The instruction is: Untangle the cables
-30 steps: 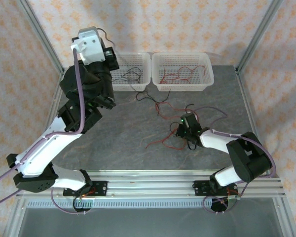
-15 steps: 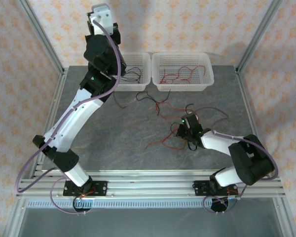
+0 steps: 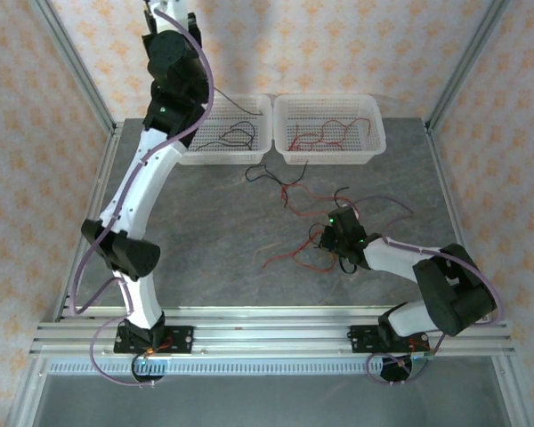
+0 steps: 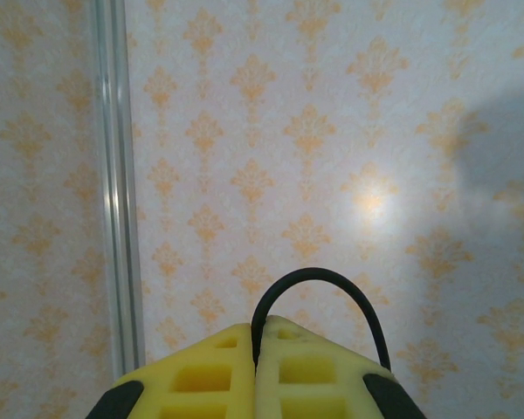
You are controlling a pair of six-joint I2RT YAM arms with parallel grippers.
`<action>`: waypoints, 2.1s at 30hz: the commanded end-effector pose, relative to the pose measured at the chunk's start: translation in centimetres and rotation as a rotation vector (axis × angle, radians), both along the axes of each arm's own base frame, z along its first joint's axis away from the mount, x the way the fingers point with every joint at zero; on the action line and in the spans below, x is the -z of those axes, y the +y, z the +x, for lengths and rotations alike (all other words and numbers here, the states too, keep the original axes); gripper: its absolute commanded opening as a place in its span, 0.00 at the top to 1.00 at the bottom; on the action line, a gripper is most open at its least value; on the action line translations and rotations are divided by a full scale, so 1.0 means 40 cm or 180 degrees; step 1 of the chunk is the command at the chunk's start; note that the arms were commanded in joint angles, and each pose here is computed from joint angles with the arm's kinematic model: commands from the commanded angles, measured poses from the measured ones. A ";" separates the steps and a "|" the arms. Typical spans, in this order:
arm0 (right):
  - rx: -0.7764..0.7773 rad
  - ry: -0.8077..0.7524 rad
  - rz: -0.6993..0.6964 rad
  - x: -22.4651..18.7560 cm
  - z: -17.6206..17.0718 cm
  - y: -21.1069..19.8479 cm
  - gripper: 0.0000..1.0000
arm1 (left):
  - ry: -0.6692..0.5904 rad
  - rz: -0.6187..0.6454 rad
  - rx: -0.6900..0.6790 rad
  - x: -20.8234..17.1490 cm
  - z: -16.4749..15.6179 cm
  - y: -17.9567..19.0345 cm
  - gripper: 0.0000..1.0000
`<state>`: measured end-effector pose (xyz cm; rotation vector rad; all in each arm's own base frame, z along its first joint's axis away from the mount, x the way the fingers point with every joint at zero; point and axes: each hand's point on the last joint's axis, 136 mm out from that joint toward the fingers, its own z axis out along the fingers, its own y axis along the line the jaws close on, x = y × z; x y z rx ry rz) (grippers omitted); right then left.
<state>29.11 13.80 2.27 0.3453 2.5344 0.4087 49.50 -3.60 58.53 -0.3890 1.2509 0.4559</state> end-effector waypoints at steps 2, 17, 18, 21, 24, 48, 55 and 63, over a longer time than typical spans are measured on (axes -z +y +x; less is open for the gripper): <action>0.0112 0.0001 -0.0064 0.009 -0.002 -0.022 0.90 | 0.0146 -0.0143 0.0343 0.165 0.182 -0.005 0.95; 0.0068 0.0118 -0.0047 0.036 0.009 -0.004 0.90 | 0.1595 -0.0704 0.1100 0.752 0.339 -0.105 1.00; 0.0066 0.0118 -0.0045 0.035 0.010 -0.002 0.90 | 0.1714 -0.0774 0.1167 0.786 0.337 -0.115 1.00; 0.0058 0.0115 -0.0039 0.030 0.012 0.000 0.90 | 0.2042 -0.1018 0.1327 0.879 0.328 -0.146 1.00; 0.0066 0.0102 -0.0026 0.024 0.013 0.001 0.90 | 0.2188 -0.1240 0.1445 0.940 0.328 -0.169 1.00; 0.0110 -0.0001 0.0009 -0.013 -0.005 -0.010 0.88 | 0.2015 -0.2161 0.1083 1.056 0.383 -0.152 0.42; 0.0127 -0.0064 0.0055 -0.039 0.003 -0.006 0.83 | 0.1612 -0.1954 0.1463 0.793 0.387 -0.174 0.11; 0.0166 -0.0132 0.0040 -0.073 0.007 -0.013 0.69 | 0.1152 -0.1649 0.2015 0.543 0.248 -0.213 0.01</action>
